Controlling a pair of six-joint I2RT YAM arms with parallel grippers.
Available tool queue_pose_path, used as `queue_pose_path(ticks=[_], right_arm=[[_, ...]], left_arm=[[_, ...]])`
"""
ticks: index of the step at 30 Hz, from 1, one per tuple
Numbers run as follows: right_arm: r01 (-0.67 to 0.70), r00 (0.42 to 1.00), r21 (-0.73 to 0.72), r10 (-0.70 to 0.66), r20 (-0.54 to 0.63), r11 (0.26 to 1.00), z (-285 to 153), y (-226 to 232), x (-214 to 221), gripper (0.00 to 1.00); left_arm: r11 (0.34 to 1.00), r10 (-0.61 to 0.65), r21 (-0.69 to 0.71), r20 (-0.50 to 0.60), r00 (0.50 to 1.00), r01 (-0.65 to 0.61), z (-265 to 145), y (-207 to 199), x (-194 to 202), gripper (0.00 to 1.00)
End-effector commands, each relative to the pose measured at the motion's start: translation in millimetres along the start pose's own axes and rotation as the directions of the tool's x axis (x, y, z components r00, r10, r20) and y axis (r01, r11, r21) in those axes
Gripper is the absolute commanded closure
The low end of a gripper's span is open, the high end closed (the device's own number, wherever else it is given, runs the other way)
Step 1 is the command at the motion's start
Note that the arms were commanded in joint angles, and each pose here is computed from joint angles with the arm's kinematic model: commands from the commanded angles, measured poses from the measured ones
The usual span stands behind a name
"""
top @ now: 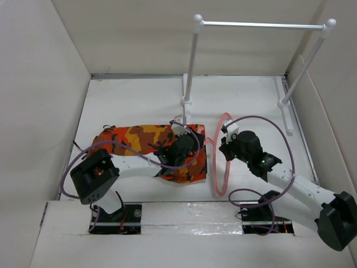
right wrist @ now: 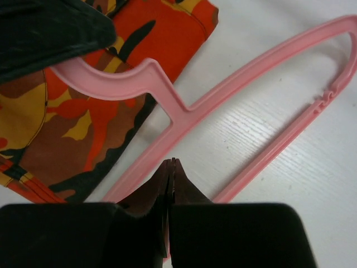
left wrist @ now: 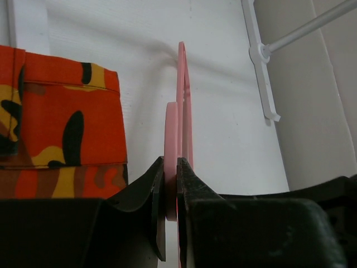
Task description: Place the trousers on the hanger
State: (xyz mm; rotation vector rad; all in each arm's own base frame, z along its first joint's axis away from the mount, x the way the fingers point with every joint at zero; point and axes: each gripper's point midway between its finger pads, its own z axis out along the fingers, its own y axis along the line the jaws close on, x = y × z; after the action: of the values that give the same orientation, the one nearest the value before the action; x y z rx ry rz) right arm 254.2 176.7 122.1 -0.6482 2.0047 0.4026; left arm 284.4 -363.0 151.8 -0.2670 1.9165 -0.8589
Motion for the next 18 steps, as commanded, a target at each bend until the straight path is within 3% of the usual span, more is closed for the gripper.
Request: queue_pose_path(ticks=[1,6,7,11,18], right_arm=[[-0.038,0.994,-0.004,0.038,0.105,0.999,10.7,-1.0,-21.8,1.00],[-0.091,0.988,-0.060,0.097,0.116,0.994,26.7,7.0,-10.4,0.98],[-0.101,0.991,-0.080,0.107,0.085,0.992,33.8,10.7,-0.8,0.90],[-0.140,0.988,-0.129,0.147,0.048,0.982,49.5,27.9,15.0,0.73],[-0.185,0.980,-0.224,0.195,0.025,0.957,68.8,60.9,24.1,0.63]], left_arm=[[0.999,-0.054,0.000,0.065,0.996,0.054,-12.7,5.8,-17.3,1.00],[0.998,-0.061,-0.021,0.083,0.995,0.063,-25.1,26.6,-16.9,1.00],[0.998,-0.059,-0.026,0.088,0.994,0.061,-27.5,29.3,-18.0,1.00],[0.997,-0.044,-0.052,0.092,0.995,0.049,-34.2,43.8,-16.5,1.00],[0.996,-0.024,-0.078,0.091,0.996,0.031,-40.2,56.6,-11.4,1.00]])
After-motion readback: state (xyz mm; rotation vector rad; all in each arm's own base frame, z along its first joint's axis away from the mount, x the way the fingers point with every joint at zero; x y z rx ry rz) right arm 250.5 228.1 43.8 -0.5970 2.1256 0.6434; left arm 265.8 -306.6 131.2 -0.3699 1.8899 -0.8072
